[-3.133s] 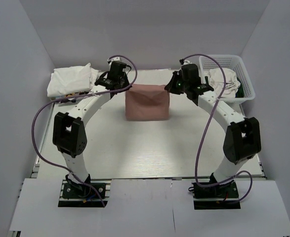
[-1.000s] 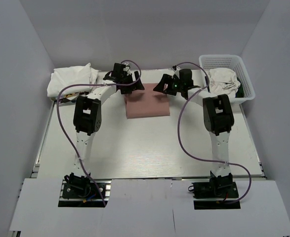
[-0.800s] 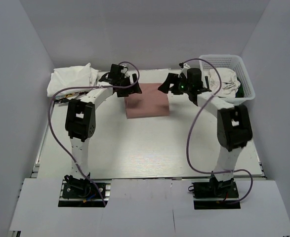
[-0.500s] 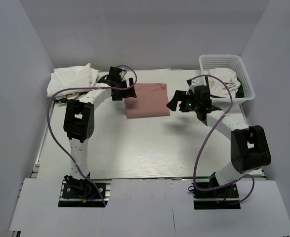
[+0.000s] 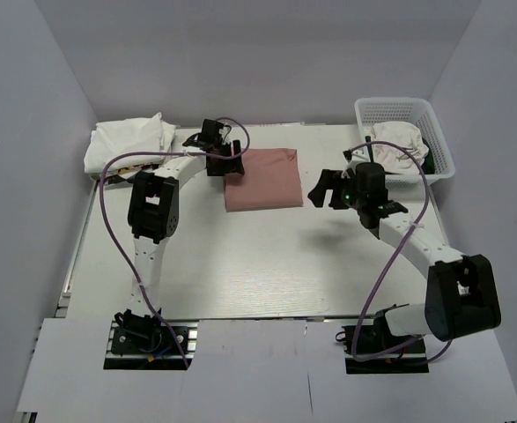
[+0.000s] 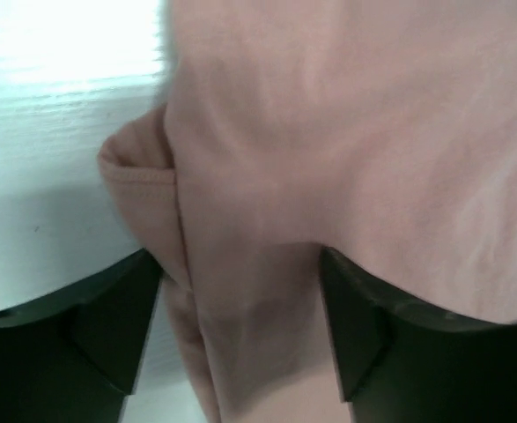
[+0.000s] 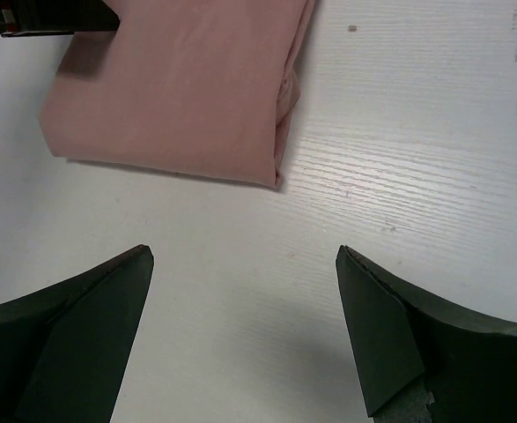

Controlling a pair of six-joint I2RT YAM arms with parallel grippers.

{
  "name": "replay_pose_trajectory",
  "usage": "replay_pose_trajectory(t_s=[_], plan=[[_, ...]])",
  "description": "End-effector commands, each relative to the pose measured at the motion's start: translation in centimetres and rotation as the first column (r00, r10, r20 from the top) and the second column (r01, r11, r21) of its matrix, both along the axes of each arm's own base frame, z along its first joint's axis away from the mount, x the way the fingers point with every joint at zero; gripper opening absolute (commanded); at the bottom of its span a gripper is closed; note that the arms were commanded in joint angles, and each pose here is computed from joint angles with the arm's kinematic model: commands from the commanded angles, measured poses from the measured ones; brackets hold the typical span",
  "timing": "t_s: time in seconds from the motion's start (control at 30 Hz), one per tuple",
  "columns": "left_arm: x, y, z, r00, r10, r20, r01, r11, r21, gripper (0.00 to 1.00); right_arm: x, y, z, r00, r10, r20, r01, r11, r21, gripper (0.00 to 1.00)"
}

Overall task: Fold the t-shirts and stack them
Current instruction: Put the neatly folded tshirt into the corner of the board with the left arm

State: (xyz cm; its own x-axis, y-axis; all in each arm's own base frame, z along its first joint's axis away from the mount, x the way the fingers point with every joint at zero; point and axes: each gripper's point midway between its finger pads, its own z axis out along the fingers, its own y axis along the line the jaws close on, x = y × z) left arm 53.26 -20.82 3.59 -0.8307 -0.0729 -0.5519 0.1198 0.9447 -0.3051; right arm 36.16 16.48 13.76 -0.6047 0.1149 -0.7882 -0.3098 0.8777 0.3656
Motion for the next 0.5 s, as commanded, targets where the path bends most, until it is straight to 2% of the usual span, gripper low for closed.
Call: replay_pose_trajectory(t_s=[0.0,0.07,0.1,0.17,0.23,0.27,0.3,0.4,0.47], plan=[[-0.5,-1.6,-1.2,0.998,-0.065,-0.025,0.064,0.997,-0.05,0.79,-0.3,-1.9,0.7,0.997,-0.058,0.044,0.061,0.996,-0.064,0.9],[0.2,-2.4,-0.9,0.996,-0.085,0.006,0.085,0.993,-0.083,0.7,0.0,-4.0,0.9,0.987,-0.145,0.075,0.154,0.979,-0.13,0.9],[0.4,-2.4,-1.3,0.996,-0.085,0.009,0.085,0.993,-0.084,0.61,-0.1,-4.7,1.3,0.981,-0.166,0.096,0.179,0.973,-0.147,0.9],[0.9,-2.8,-1.1,0.996,-0.084,0.02,0.085,0.991,-0.099,0.55,-0.3,-6.5,1.1,0.966,-0.232,0.115,0.252,0.947,-0.2,0.9],[1.3,-3.3,-0.9,0.995,-0.096,0.035,0.1,0.988,-0.118,0.26,-0.4,-7.4,2.1,0.951,-0.27,0.15,0.296,0.935,-0.195,0.9],[1.9,-2.9,-0.9,0.996,-0.078,0.042,0.083,0.989,-0.126,0.06,-0.7,-8.1,1.5,0.943,-0.294,0.153,0.323,0.92,-0.222,0.9],[2.3,-3.0,-0.3,0.995,-0.077,0.057,0.084,0.988,-0.13,0.0,-0.7,-8.4,1.7,0.939,-0.306,0.16,0.336,0.916,-0.221,0.9],[3.4,-2.0,1.4,0.992,-0.061,0.114,0.069,0.995,-0.068,0.0,-1.0,-8.9,2.2,0.926,-0.323,0.196,0.362,0.908,-0.211,0.9],[4.3,-0.2,4.3,0.978,-0.058,0.201,0.052,0.998,0.037,0.0,-1.0,-9.3,2.5,0.915,-0.339,0.219,0.382,0.902,-0.201,0.9]])
